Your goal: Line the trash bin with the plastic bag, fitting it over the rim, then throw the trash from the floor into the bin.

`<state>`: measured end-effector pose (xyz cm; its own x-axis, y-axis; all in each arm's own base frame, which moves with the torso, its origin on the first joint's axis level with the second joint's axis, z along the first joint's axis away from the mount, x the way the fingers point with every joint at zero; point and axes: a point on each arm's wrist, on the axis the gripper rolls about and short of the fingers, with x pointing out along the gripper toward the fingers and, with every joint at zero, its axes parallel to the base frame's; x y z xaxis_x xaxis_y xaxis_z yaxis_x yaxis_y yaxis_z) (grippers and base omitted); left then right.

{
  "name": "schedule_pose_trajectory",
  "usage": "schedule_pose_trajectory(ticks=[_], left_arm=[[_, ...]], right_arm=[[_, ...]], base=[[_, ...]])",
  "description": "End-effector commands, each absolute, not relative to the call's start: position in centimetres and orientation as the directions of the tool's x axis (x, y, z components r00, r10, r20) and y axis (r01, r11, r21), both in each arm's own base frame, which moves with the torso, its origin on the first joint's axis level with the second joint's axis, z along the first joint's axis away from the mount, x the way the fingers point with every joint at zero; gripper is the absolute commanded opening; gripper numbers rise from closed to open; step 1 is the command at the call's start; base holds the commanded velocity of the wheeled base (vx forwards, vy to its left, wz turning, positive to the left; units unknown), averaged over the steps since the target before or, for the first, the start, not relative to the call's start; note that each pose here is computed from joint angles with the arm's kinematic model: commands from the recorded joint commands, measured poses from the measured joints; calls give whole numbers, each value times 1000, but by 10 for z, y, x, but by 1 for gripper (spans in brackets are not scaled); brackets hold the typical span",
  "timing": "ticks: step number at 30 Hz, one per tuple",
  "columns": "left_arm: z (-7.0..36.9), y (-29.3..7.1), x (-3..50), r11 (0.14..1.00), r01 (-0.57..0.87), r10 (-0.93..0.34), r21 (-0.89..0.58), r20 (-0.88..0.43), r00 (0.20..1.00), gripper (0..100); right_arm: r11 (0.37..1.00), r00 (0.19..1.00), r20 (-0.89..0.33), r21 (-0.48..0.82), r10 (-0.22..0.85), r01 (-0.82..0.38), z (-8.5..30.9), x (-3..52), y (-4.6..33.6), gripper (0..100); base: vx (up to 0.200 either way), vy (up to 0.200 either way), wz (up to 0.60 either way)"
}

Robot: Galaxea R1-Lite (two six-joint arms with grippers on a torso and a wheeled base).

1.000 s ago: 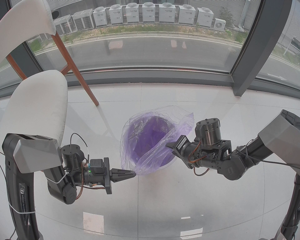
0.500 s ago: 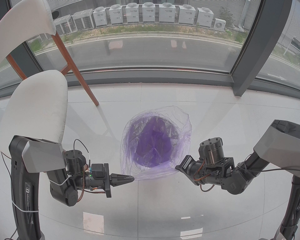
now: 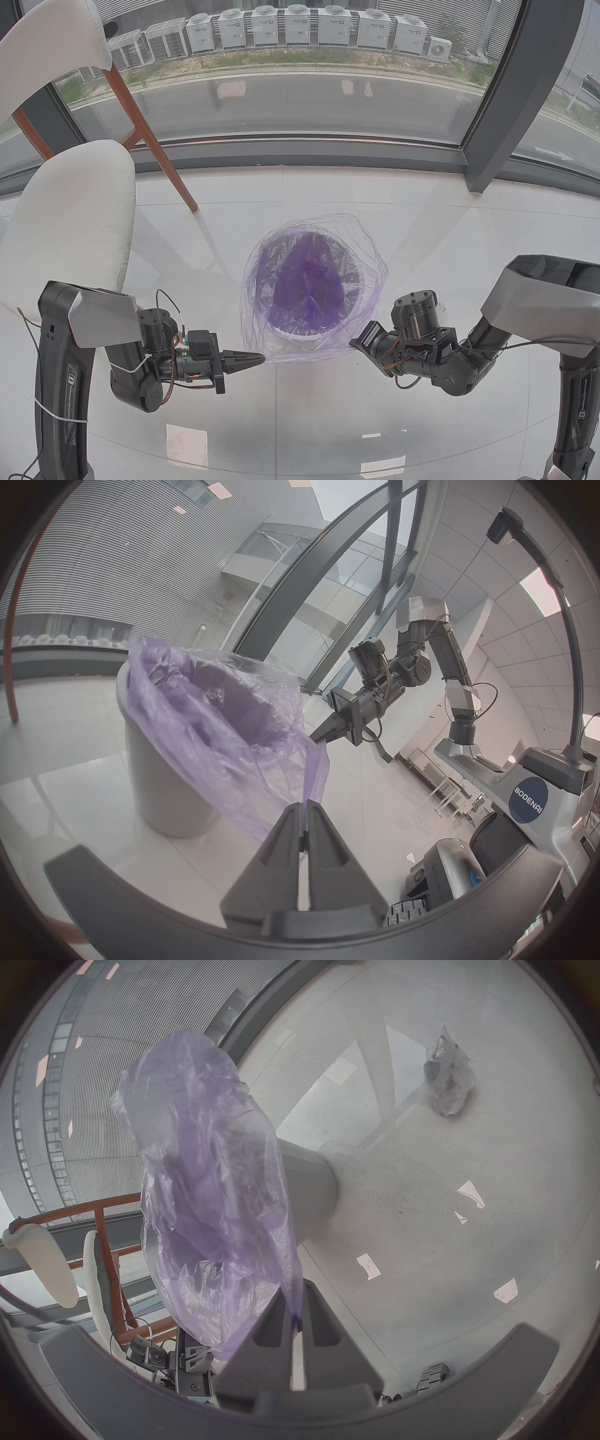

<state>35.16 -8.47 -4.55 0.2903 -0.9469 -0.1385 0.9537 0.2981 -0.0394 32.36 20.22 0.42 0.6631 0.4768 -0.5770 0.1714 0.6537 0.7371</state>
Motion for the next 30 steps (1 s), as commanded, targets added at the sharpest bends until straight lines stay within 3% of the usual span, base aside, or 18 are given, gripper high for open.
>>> schedule_pose_trajectory(ticks=[1,6,11,18,23,30], left_arm=[[-53,-83,353,319,946,-939,-53,-150,308,0],[-51,-87,358,420,907,-895,-18,-172,411,0],[-51,-97,355,436,900,-885,-13,-186,427,0],[-54,-114,351,527,849,-826,18,-226,517,0],[-59,-113,351,604,796,-756,44,-284,590,0],[-58,-105,357,665,744,-695,65,-311,649,0]], right_arm=[[655,665,-584,733,466,184,-3,329,201,0],[653,680,-566,738,466,167,-5,339,205,0],[688,698,-572,709,431,156,-14,347,203,0],[695,712,-564,703,418,149,-14,352,205,0],[774,729,-591,618,345,134,-31,353,204,0],[774,747,-568,623,346,115,-32,354,205,0]], base=[[0,0,0],[0,0,0],[0,0,0],[0,0,0],[0,0,0],[0,0,0]])
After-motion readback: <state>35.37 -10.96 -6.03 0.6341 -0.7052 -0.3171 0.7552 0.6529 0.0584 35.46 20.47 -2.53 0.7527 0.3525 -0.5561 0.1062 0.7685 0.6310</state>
